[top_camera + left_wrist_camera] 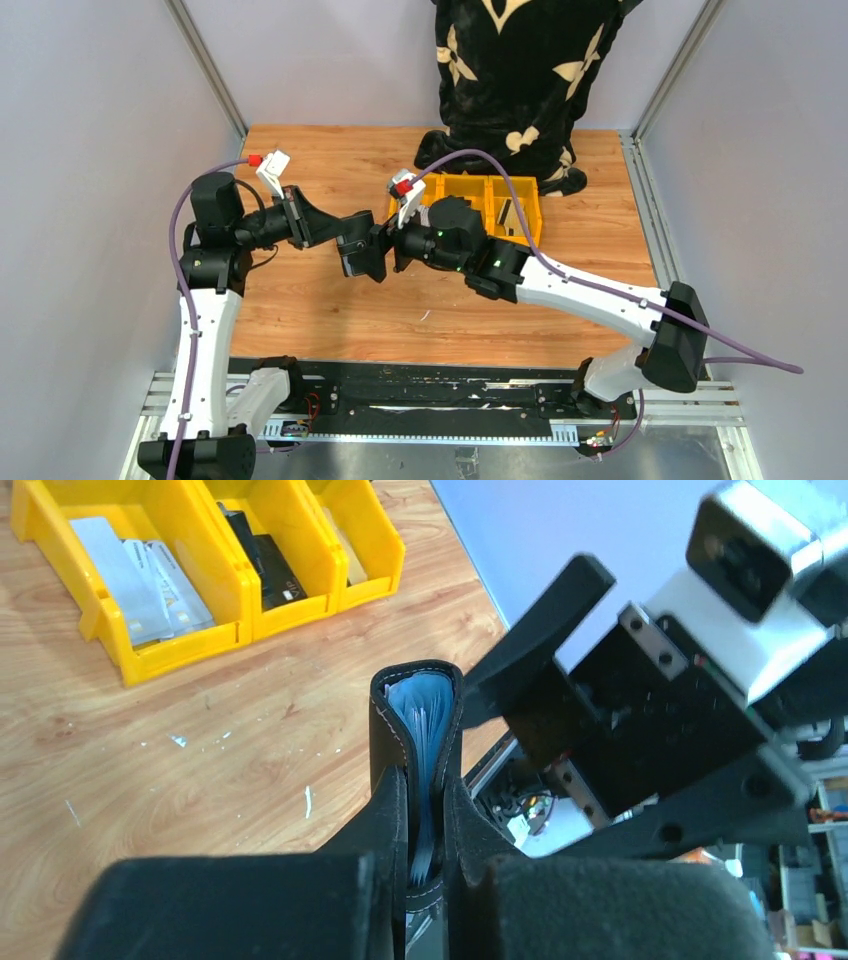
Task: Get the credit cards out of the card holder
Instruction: Open the card holder.
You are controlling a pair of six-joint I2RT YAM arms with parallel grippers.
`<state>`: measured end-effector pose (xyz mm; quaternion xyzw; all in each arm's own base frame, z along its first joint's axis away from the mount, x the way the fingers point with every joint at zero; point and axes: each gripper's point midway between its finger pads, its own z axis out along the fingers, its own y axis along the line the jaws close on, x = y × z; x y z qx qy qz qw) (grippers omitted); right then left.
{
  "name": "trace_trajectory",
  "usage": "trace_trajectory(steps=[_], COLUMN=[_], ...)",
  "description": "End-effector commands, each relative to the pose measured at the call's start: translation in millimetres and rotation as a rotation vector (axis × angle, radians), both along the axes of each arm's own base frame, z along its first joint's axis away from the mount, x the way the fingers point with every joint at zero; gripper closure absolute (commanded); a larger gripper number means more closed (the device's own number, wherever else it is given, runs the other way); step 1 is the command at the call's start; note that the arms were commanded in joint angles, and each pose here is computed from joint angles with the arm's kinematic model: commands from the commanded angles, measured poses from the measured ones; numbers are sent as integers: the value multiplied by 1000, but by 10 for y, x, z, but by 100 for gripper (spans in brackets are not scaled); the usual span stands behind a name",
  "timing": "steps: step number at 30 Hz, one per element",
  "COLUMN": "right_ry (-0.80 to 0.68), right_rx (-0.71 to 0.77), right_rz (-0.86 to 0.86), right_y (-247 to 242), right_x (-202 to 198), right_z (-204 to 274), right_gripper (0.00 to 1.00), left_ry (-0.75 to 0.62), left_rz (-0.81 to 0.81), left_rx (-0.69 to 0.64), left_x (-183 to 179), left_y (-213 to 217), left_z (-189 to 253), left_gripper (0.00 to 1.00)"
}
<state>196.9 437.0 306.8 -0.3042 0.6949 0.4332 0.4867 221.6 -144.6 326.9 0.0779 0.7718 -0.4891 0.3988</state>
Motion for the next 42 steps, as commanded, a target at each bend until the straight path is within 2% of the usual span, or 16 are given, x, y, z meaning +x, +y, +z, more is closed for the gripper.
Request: trace_trajectory(steps=[1,5,9,15,19,23,24,27,29,30,34,38,40,42], right_ry=[77,113,110,179,232,235,236,239,250,256,277,296,299,296], right_rx=[113,129,102,151,233,308,319,325,307,301,291,277,246,218], right_rz=[172,255,246,314,416,449,449,431,396,387,343,310,293,275], right_y=[-244,-441,-524,-386,-281,-300,-307,-313,-309,-306,-270,-197,-146,-93], right_x=[-193,-265,-237,-272,-395,-469,-474,-457,-402,-384,-299,-248,-237,-228], right_z=[391,393,313,362,455,572,601,626,590,574,545,515,466,436], right_gripper=[17,17,18,23,32,54,60,75,85,88,95,97,95,88], left_ry=[-81,-116,-125,-85,-103,-119,-118,-107,-101,-98,-102,-100,-105,-114], left_rz=[-61,-110,-172,-214,-213,-187,-170,-132,-106,-99,-90,-77,-72,-54], left_rx=[19,-27,-80,-155,-162,-154,-149,-144,-144,-146,-177,-191,-187,-178], left_x=[-145,-239,-348,-443,-487,-486,-461,-415,-382,-373,-376,-353,-342,-325], left_y=[-37,-95,-153,-199,-204,-195,-187,-170,-156,-153,-161,-158,-153,-140], left_z=[163,315,440,566,670,681,655,578,538,523,527,512,504,490], left_gripper=[100,100,100,100,100,100,97,68,27,22,18,24,29,33])
